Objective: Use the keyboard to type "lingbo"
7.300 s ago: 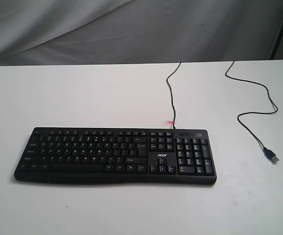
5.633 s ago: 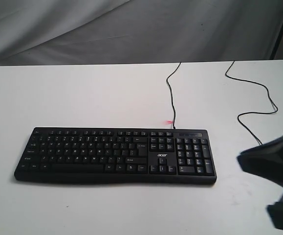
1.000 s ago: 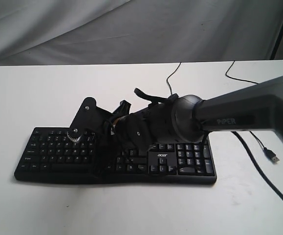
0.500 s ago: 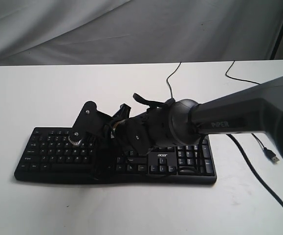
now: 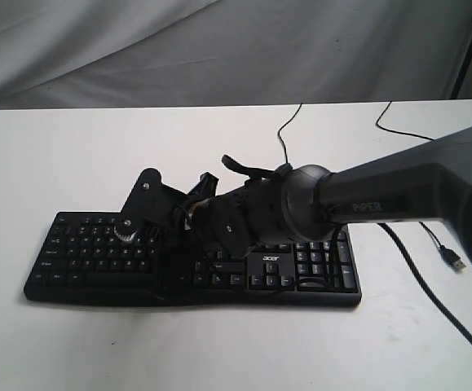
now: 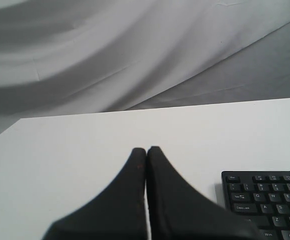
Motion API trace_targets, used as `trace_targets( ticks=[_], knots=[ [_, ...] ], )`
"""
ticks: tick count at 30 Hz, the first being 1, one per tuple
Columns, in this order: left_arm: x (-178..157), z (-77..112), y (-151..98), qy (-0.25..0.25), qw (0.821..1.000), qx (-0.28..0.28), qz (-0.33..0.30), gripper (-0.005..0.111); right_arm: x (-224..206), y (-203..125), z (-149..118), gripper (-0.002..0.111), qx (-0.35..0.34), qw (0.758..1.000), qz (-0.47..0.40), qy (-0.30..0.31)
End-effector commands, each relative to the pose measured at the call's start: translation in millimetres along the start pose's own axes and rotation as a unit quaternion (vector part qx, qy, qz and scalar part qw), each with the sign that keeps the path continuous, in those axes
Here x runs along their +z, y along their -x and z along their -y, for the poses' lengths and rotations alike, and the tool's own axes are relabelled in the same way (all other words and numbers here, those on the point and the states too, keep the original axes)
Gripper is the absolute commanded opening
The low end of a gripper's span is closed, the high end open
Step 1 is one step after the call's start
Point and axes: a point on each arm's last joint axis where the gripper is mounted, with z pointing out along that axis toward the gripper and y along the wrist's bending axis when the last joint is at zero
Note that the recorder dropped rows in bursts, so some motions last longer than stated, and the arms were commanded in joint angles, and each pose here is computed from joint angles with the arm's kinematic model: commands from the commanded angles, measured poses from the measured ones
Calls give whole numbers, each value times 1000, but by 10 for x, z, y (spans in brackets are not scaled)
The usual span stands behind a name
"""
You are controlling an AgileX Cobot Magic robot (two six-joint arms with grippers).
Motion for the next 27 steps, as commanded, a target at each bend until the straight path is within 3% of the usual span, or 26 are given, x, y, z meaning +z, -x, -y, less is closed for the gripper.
trace_targets(
  ticks=[1, 8, 18, 27],
  knots=[
    [6, 4, -14, -2, 1000, -1, -2, 1, -123, 130, 46, 0, -8, 1000, 19, -8],
    [6, 4, -14, -2, 1000, -1, -2, 1, -311, 250, 92, 0, -16, 1000, 26, -7],
    [6, 4, -14, -2, 1000, -1, -2, 1, -349, 351, -189, 0, -41, 999, 20, 26],
    [6, 4, -14, -2, 1000, -1, -2, 1, -228, 280, -226, 0, -39, 999, 15, 26]
  ],
)
